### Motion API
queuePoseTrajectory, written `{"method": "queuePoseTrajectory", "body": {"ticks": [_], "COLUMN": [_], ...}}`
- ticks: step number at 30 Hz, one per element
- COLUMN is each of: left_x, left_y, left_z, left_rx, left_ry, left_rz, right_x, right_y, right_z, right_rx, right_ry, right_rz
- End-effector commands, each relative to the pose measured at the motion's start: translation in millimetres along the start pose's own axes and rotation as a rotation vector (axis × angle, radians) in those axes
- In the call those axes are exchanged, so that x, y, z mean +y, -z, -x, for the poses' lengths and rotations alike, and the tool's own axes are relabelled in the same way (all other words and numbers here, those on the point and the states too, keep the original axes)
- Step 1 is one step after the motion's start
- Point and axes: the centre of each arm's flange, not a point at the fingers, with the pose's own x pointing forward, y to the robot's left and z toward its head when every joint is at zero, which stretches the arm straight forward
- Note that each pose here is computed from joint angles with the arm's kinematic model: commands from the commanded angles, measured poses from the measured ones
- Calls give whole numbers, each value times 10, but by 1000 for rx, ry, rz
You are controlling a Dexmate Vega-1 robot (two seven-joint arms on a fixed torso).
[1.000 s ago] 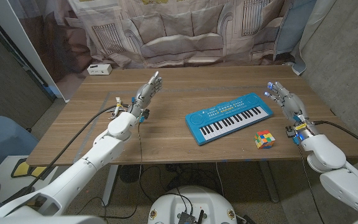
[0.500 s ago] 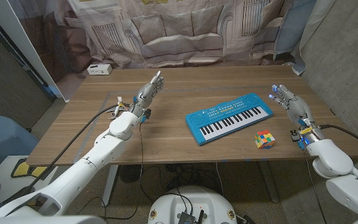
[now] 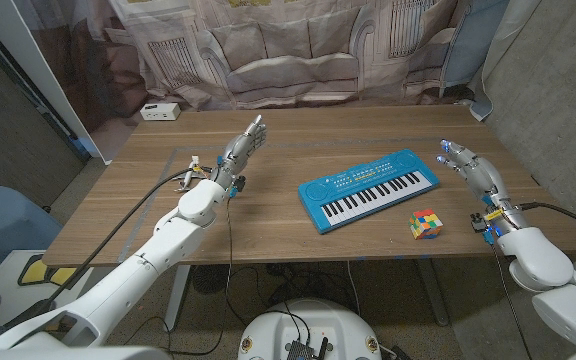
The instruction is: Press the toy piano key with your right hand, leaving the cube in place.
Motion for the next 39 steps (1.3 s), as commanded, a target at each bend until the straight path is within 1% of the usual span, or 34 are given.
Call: {"method": "queuePoseTrajectory", "body": {"ticks": [1,8,16,24,29,32,39], "left_x": [-55,-61,-59,-76,-125,-141,-165], "left_y": [-18,-4,8,5,9,8,20], "left_z": [9,31,38,-13,-59,-74,-93], "left_rx": [-3,0,7,9,12,8,7], "left_ry": [2,-5,-6,6,25,29,37], "left_rz": [-7,-5,-7,-11,-11,-10,-4], "right_x": [-6,4,38,65,78,85,137], "right_y": [-84,-95,-79,-74,-74,-56,-61], "right_z": [47,47,43,50,90,98,115], "right_rx": [7,-2,-8,-18,-46,-55,-55], "right_ry": [24,20,24,32,72,81,55], "right_rz": [218,271,324,429,518,532,614]}}
